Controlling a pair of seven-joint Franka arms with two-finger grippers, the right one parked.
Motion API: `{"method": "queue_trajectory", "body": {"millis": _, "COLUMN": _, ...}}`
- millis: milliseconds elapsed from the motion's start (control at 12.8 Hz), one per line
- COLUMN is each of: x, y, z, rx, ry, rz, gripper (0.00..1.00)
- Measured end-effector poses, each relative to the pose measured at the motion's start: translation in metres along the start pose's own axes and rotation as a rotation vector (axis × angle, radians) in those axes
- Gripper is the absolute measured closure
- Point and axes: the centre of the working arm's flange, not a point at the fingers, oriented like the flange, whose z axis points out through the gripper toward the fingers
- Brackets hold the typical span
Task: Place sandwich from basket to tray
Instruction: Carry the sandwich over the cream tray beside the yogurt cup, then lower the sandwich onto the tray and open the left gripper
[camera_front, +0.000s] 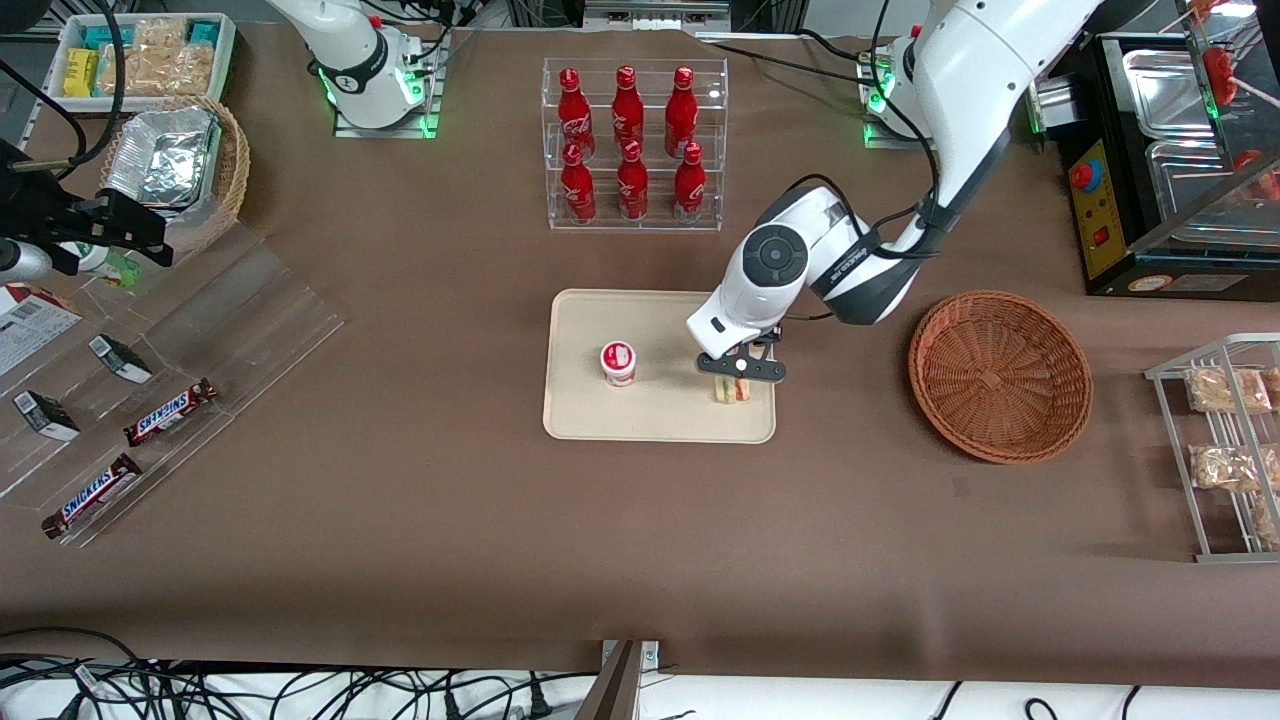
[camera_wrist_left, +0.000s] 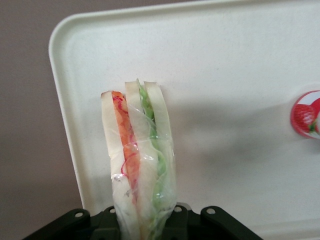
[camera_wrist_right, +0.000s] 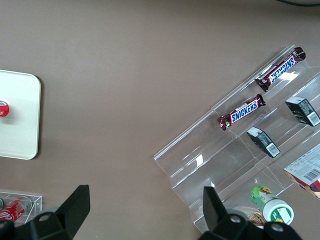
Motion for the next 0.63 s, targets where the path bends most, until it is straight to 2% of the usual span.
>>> {"method": "queue_trajectory", "body": {"millis": 157, "x": -0.005, "y": 0.008, "z": 0.011, "rx": 0.000, "ry": -0.016, "rz": 0.011, "gripper": 0.83}}
{"method": "queue_trajectory", "body": {"millis": 235, "x": -0.006, "y": 0.010, "z": 0.012, "rx": 0.001, "ry": -0.017, "rz": 0.014, "gripper": 0.77}}
{"method": "queue_trajectory", "body": {"millis": 626, "x": 0.012, "y": 0.009, "z": -0.011, "rx": 0.011, "ry": 0.008, "rz": 0.000, "gripper": 0.26}}
